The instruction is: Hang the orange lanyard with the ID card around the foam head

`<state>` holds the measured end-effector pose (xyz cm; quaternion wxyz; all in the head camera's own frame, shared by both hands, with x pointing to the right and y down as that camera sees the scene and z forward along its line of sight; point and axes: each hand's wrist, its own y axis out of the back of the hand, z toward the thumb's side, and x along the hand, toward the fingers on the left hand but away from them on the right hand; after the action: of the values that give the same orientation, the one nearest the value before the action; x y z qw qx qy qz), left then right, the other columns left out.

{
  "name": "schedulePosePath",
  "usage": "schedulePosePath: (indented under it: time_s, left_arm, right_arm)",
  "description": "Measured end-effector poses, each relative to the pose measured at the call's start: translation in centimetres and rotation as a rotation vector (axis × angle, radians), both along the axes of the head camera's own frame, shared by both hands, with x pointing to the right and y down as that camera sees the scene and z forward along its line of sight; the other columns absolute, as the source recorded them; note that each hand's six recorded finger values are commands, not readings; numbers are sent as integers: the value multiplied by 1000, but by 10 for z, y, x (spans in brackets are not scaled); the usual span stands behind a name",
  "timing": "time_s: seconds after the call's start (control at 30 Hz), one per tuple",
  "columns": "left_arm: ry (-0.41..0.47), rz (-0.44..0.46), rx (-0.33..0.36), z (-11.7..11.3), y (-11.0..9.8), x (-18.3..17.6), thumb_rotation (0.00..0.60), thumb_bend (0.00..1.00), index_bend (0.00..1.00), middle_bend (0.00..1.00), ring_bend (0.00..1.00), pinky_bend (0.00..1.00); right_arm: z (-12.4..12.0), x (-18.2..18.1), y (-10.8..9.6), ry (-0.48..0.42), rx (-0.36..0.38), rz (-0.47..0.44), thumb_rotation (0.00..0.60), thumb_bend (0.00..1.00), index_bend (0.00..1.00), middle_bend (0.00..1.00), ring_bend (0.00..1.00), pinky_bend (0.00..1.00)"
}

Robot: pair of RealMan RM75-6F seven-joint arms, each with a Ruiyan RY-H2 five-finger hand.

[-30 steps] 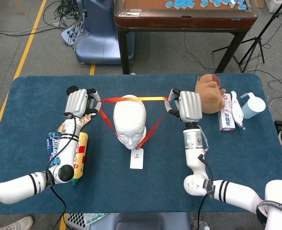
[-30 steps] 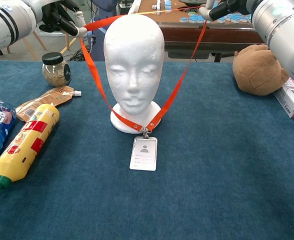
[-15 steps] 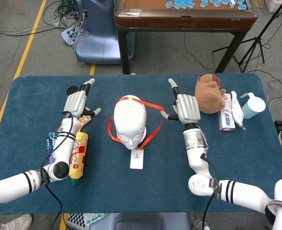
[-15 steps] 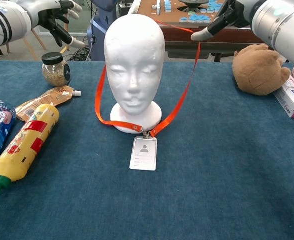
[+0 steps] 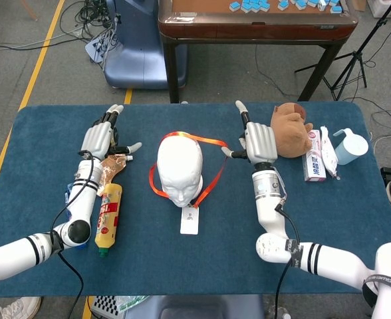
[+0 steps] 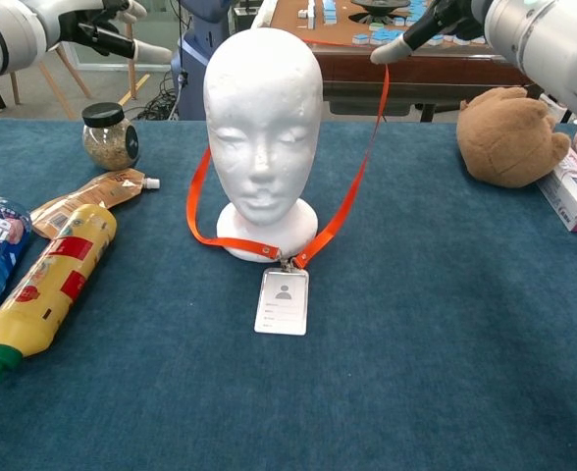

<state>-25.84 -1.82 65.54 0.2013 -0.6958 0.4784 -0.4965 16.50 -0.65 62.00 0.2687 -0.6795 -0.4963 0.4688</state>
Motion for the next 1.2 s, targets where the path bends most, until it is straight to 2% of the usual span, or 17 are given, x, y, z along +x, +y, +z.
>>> schedulePosePath:
  time_s: [0.17,0.43,0.63,0.8,0.87,0.93,0.97,1.03,1.2]
  left_arm:
    - [-17,-10,9,0,-6,-7,343,77,0,0,0,53]
    - [-30,-29,15,1,-12,-19,339,76,0,0,0,29]
    - [-26,1,24,-4,-5,-22,344,76,0,0,0,30]
    - [-21,50,31,-14,8,-27,357,76,0,0,0,32]
    - [-15,59,24,-17,16,-31,415,76,0,0,0,32]
    - [-16,66,20,-20,24,-38,536,76,0,0,0,32]
    - [-18,68,16,-21,30,-42,572,76,0,0,0,32]
    - [-21,68,3,-23,40,-50,600,76,0,0,0,32]
    - [-24,41,-27,-27,65,-73,600,77,0,0,0,32]
  right_arm:
    - [-3,-6,-6,3,3,1,600,2,0,1000,1000,1000]
    - [-3,-10,-6,-2,-7,-7,600,0,0,1000,1000,1000]
    - [-9,-6,2,-12,2,-36,600,0,0,1000,1000,1000]
    - [-16,5,17,-4,25,-78,600,3,0,1000,1000,1000]
    - [-19,11,23,-4,36,-92,600,49,4,998,1000,1000]
    - [-22,19,32,-2,51,-112,600,111,34,994,1000,1000]
    - [-23,22,37,0,55,-123,600,142,65,993,1000,1000]
    - [-26,31,49,9,61,-153,600,192,128,988,1000,1000]
    - [-35,53,81,39,59,-240,600,304,201,981,1000,1000]
